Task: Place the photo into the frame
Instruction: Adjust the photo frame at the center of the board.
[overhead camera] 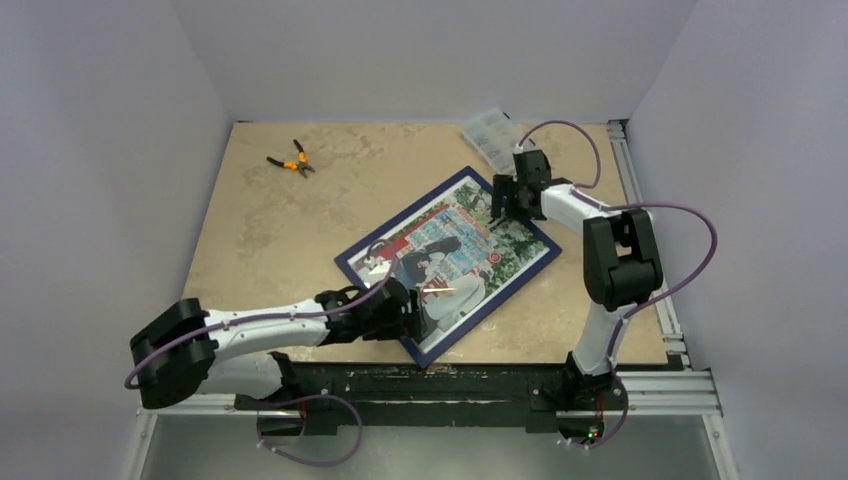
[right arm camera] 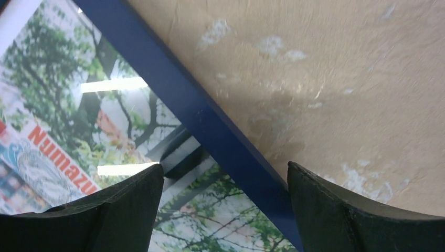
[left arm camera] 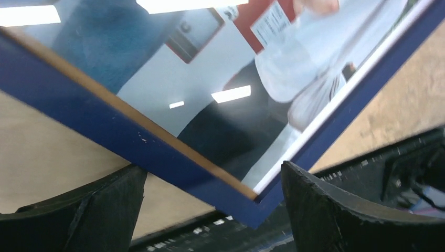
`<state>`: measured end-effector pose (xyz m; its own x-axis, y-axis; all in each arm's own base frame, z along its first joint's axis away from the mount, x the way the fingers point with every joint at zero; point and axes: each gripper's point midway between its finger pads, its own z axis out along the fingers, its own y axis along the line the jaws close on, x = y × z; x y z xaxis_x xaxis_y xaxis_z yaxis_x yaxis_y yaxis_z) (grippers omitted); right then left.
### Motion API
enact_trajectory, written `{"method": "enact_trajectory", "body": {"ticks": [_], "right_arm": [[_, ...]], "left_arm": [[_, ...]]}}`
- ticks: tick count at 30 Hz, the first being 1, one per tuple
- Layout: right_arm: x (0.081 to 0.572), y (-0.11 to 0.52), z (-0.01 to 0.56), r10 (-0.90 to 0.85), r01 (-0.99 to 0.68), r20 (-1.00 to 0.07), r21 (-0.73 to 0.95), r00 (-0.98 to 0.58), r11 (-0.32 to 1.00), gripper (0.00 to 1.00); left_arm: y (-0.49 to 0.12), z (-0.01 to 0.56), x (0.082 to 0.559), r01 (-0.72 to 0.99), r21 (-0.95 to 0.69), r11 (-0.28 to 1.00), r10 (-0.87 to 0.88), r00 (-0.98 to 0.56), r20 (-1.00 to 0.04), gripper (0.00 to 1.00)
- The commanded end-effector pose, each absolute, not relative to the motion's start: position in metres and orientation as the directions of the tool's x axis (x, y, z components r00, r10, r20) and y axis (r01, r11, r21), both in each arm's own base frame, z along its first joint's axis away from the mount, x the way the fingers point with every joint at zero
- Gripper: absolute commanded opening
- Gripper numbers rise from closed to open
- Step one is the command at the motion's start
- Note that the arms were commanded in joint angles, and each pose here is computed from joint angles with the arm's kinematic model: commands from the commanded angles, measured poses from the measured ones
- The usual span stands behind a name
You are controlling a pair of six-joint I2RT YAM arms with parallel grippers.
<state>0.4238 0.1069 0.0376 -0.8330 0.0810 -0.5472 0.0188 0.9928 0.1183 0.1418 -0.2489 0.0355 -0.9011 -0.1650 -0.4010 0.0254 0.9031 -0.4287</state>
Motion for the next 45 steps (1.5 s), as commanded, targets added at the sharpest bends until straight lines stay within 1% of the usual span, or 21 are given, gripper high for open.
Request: {"method": "enact_trajectory", "body": {"ticks": [1, 7, 12, 16, 19, 25, 30, 36, 40, 42, 45], "right_arm": [[0.377, 0.196, 0.054, 0.021, -0.124, -0.435, 0.303, -0.9, 0.945, 0.84], [0.376, 0.18, 0.088, 0.038, -0.11, -0.517, 0.252, -0.855, 0.962, 0.87], [0.359, 0.157, 0.107, 0.059, -0.065, -0.559, 0.2, -0.827, 0.978, 0.93], [0.356, 0.15, 0.113, 0.082, -0.049, -0.597, 0.2, -0.798, 0.979, 0.97], [0.361, 0.158, 0.107, 0.074, -0.076, -0.599, 0.221, -0.798, 0.972, 0.98], [0.376, 0.178, 0.076, 0.015, -0.139, -0.537, 0.244, -0.844, 0.96, 0.98], [0.389, 0.171, 0.065, 0.028, -0.092, -0.543, 0.193, -0.839, 0.977, 0.99], [0.409, 0.152, 0.083, 0.056, -0.023, -0.614, 0.12, -0.788, 0.993, 0.99], [0.419, 0.146, 0.102, 0.045, -0.01, -0.627, 0.084, -0.778, 0.996, 0.99], [0.41, 0.145, 0.107, 0.056, -0.001, -0.61, 0.092, -0.79, 0.996, 0.99], [0.383, 0.14, 0.116, 0.092, 0.014, -0.603, 0.133, -0.792, 0.991, 0.99]], "left_arm": [[-0.32, 0.036, 0.101, 0.014, -0.589, 0.808, -0.153, -0.96, -0.233, 0.95], [-0.319, 0.041, 0.098, 0.031, -0.557, 0.83, -0.135, -0.958, -0.254, 1.0], [-0.308, 0.05, 0.096, 0.035, -0.564, 0.825, -0.144, -0.952, -0.27, 1.0], [-0.309, 0.057, 0.1, 0.054, -0.571, 0.819, -0.145, -0.944, -0.296, 1.0], [-0.315, 0.059, 0.102, 0.071, -0.567, 0.821, -0.127, -0.945, -0.302, 1.0], [-0.322, 0.057, 0.103, 0.074, -0.576, 0.814, -0.126, -0.946, -0.3, 1.0], [-0.325, 0.06, 0.104, 0.081, -0.584, 0.808, -0.125, -0.945, -0.304, 1.0], [-0.325, 0.063, 0.104, 0.091, -0.582, 0.808, -0.117, -0.943, -0.31, 1.0], [-0.325, 0.063, 0.103, 0.089, -0.587, 0.805, -0.119, -0.945, -0.306, 1.0], [-0.327, 0.064, 0.104, 0.085, -0.598, 0.797, -0.127, -0.944, -0.304, 1.0], [-0.334, 0.068, 0.104, 0.092, -0.62, 0.779, -0.129, -0.945, -0.302, 1.0]]}}
